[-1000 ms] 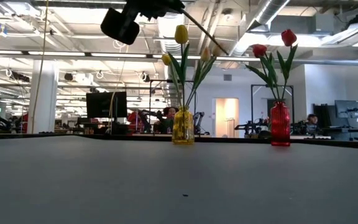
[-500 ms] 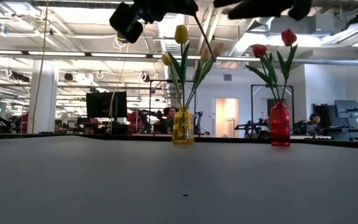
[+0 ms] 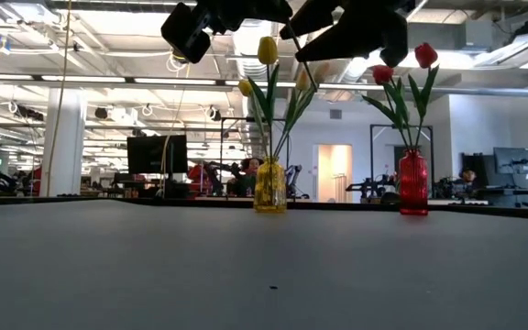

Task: Sort flowers into vase by color
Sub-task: Put the dark red flower into the red vase

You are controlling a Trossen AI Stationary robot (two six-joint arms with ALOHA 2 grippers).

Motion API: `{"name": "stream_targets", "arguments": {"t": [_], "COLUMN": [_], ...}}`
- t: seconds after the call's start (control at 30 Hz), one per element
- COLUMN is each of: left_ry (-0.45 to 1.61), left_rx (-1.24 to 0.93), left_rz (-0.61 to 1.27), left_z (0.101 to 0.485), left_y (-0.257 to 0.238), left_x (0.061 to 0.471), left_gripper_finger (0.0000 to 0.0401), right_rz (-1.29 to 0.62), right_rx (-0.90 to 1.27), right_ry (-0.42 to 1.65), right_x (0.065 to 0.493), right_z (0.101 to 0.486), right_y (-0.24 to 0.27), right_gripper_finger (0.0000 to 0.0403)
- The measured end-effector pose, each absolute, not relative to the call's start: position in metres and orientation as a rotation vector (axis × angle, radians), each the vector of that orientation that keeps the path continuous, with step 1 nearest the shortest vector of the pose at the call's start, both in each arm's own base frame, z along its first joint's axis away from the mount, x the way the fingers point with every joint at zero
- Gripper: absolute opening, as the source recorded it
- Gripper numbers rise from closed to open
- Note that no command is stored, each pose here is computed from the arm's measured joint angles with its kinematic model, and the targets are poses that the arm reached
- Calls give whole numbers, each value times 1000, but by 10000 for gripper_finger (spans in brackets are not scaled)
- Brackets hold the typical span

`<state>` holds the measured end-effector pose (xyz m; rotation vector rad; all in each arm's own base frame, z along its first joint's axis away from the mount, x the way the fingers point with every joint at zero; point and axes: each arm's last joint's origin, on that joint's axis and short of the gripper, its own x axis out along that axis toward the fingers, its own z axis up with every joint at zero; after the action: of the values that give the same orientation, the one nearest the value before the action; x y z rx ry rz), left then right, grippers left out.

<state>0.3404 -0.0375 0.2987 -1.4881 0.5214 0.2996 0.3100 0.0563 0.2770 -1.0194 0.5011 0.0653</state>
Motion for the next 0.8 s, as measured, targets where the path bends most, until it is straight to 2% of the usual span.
{"name": "stream_targets", "arguments": {"t": [0.2,0.67,0.73,0.8], "left_ry": [527,548,540,536], "left_rx": [-1486,-1447,-1425,-1402], "left_rz": [295,262,267,267], "left_z": [299,299,299,299], "left_y": [-38,-39,-39,-39], "left_x": [340,340,340,340], "left_gripper_finger": [0,0,0,4], "right_rz": [56,83,100,103], "right_rx": [-1016,-1020,-1024,-999], "right_ry": [483,477,486,493], "right_x": [311,309,308,306], "right_z": [278,278,276,275], "right_y": [56,64,68,72], "right_gripper_finger": [239,46,26,23]}}
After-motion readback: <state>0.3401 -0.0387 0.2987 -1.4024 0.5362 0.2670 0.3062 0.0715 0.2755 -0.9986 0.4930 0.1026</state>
